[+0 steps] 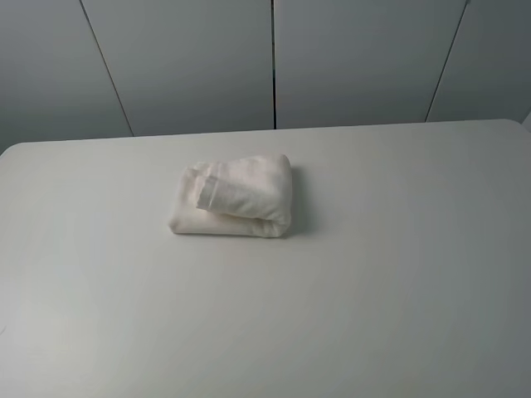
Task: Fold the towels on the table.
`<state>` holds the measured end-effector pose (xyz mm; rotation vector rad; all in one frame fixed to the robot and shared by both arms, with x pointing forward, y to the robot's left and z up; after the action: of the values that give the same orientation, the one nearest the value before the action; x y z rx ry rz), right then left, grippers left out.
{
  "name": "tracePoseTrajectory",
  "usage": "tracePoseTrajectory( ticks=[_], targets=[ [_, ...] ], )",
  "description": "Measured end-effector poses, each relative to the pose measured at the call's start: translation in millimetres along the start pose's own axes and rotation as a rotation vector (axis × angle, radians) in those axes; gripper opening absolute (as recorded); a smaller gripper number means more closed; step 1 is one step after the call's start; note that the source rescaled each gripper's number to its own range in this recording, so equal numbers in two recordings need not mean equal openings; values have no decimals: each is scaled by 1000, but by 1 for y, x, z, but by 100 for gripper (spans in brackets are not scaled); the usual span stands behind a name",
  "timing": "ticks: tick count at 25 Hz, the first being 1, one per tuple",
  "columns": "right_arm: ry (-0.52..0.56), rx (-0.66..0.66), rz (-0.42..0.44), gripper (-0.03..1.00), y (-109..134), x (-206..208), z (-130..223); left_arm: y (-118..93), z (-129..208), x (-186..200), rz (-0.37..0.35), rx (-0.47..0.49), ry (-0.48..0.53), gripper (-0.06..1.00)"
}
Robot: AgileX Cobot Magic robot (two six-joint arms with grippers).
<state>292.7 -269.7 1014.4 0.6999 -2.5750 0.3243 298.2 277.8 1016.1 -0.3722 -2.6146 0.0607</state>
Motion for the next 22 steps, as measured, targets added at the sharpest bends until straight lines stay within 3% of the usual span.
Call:
tracePoseTrajectory(
  ticks=[7, 11, 16, 20, 22],
  targets=[
    [-3, 5, -6, 100, 1, 0, -1, 0, 0, 0, -4, 0, 0, 99],
    [-1, -18, 15, 100, 0, 0, 0, 7, -1, 0, -71, 35, -8, 99],
    [15, -100, 153, 100, -9, 1, 1, 18, -1, 2, -227, 123, -28, 99],
    [33, -173, 301, 100, -21, 3, 4, 21, -1, 2, -260, 140, -32, 99],
    [37, -190, 335, 100, -23, 4, 4, 21, -1, 2, -261, 141, -32, 99]
  ],
)
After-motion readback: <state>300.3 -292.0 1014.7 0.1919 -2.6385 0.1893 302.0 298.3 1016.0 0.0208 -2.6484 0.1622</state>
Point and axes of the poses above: a point on each arm's last joint axis where the gripper is mounted, x pointing back along that axis away from the gripper, y along the wrist's bending axis when the last joint is at zero, z = x × y, the point moved 8 cm from there along -x, pointing out along that axis toward the gripper, and after that the axes turned 5 degrees about x, right-handed, at the moved point
